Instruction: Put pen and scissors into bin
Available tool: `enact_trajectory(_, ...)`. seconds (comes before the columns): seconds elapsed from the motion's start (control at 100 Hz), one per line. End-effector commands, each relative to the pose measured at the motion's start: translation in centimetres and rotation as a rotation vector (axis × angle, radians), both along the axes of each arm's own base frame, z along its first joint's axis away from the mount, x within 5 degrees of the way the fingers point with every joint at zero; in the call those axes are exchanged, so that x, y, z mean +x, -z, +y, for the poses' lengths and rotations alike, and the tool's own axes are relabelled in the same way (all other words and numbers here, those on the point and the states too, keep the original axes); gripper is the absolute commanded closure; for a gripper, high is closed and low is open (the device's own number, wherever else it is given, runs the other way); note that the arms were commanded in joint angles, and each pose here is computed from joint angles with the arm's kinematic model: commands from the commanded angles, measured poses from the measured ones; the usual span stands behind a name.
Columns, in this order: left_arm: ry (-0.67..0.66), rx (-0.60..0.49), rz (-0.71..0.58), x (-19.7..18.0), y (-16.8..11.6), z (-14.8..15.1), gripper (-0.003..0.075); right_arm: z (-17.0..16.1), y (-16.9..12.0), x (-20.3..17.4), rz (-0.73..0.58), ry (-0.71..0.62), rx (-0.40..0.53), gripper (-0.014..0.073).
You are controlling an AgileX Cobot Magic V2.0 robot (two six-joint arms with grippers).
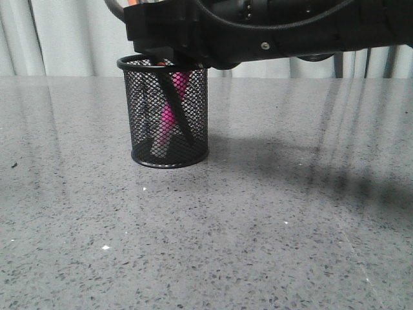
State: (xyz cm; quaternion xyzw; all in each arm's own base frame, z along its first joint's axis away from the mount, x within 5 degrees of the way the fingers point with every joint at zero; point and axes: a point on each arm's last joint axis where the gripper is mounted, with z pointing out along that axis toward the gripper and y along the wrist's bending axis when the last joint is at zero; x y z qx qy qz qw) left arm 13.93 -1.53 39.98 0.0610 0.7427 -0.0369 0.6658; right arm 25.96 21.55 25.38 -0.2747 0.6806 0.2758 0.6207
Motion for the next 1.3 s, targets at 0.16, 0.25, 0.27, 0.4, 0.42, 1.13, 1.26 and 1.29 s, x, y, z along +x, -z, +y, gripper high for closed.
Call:
enact_trajectory(0.16, -0.019, -0.026, -0.102, -0.3, -1.6, 0.2, 0.0427, -0.2, -2.7, -0.2, -0.109, -0.010, 0.085, 0.0431)
enact_trajectory(0.25, -0.019, -0.026, -0.102, -0.3, -1.6, 0.2, 0.0427, -0.2, -2.7, -0.2, -0.112, -0.011, 0.088, 0.0377)
enact_trajectory(0.27, -0.019, -0.026, -0.102, -0.3, -1.6, 0.2, 0.0427, -0.2, -2.7, -0.2, -0.112, -0.011, 0.088, 0.0374)
enact_trajectory(0.4, -0.019, -0.026, -0.102, -0.3, -1.6, 0.2, 0.0427, -0.2, -2.9, -0.2, -0.127, -0.015, 0.104, 0.0372)
enact_trajectory(0.42, -0.019, -0.026, -0.102, -0.3, -1.6, 0.2, 0.0427, -0.2, -2.9, -0.2, -0.128, -0.015, 0.104, 0.0372)
enact_trajectory(1.13, -0.019, -0.026, -0.102, -0.3, -1.6, 0.2, 0.0427, -1.8, -7.2, -1.5, -0.284, -0.011, 0.246, 0.0288)
enact_trajectory(1.26, -0.021, -0.017, -0.102, -0.3, -1.6, 0.2, 0.0427, -4.2, -9.4, -1.7, -0.325, 0.056, 0.265, 0.0372)
enact_trajectory(1.29, -0.021, -0.017, -0.102, -0.3, -1.6, 0.2, 0.0427, -4.8, -9.9, -1.8, -0.333, 0.076, 0.273, 0.0421)
